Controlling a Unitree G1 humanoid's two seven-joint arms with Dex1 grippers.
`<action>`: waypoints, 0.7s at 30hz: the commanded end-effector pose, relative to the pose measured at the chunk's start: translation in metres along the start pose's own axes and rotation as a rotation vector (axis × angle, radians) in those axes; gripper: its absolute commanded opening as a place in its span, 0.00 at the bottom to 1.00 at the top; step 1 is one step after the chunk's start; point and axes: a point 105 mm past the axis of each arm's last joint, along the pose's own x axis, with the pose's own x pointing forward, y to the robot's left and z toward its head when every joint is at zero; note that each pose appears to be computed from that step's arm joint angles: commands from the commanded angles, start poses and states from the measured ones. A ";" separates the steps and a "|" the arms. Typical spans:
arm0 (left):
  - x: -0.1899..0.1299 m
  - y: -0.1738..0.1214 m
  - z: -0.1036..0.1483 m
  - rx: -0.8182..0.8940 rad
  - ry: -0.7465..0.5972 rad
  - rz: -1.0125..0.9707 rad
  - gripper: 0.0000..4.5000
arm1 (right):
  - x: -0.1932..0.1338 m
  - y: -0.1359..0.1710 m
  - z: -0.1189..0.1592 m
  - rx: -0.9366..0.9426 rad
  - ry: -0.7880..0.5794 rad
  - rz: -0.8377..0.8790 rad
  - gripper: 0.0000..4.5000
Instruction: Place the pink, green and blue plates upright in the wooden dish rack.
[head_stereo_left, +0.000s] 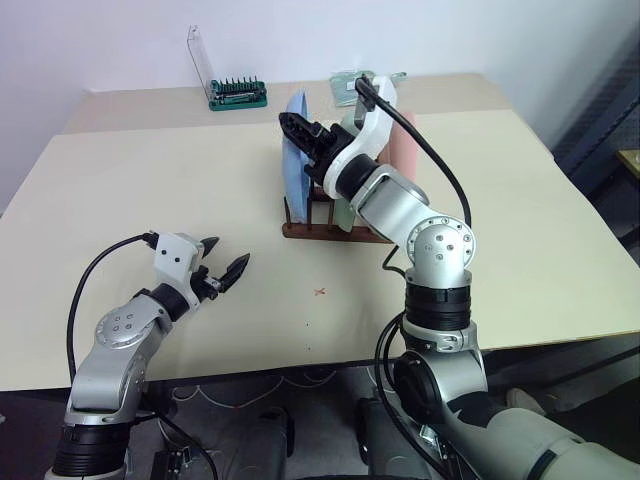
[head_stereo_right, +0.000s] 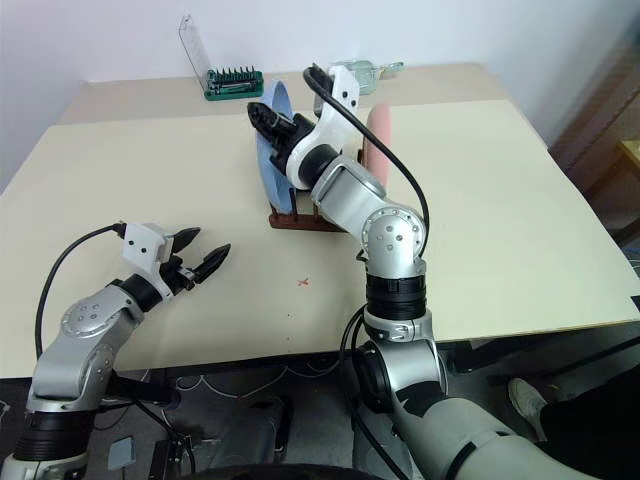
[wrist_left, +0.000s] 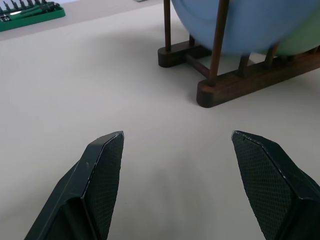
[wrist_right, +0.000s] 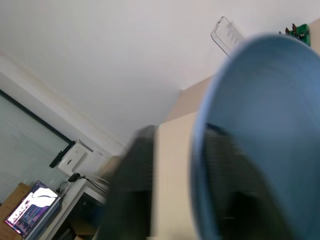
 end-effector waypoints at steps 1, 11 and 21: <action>0.000 -0.002 0.010 0.024 -0.041 -0.007 0.79 | 0.002 0.018 -0.001 0.033 -0.021 0.062 0.77; 0.001 -0.005 0.008 0.017 -0.041 -0.018 0.79 | -0.002 0.040 0.022 -0.326 -0.125 0.140 0.97; 0.004 -0.008 0.008 0.013 -0.041 -0.031 0.79 | -0.012 0.052 0.037 -0.639 -0.193 0.198 0.97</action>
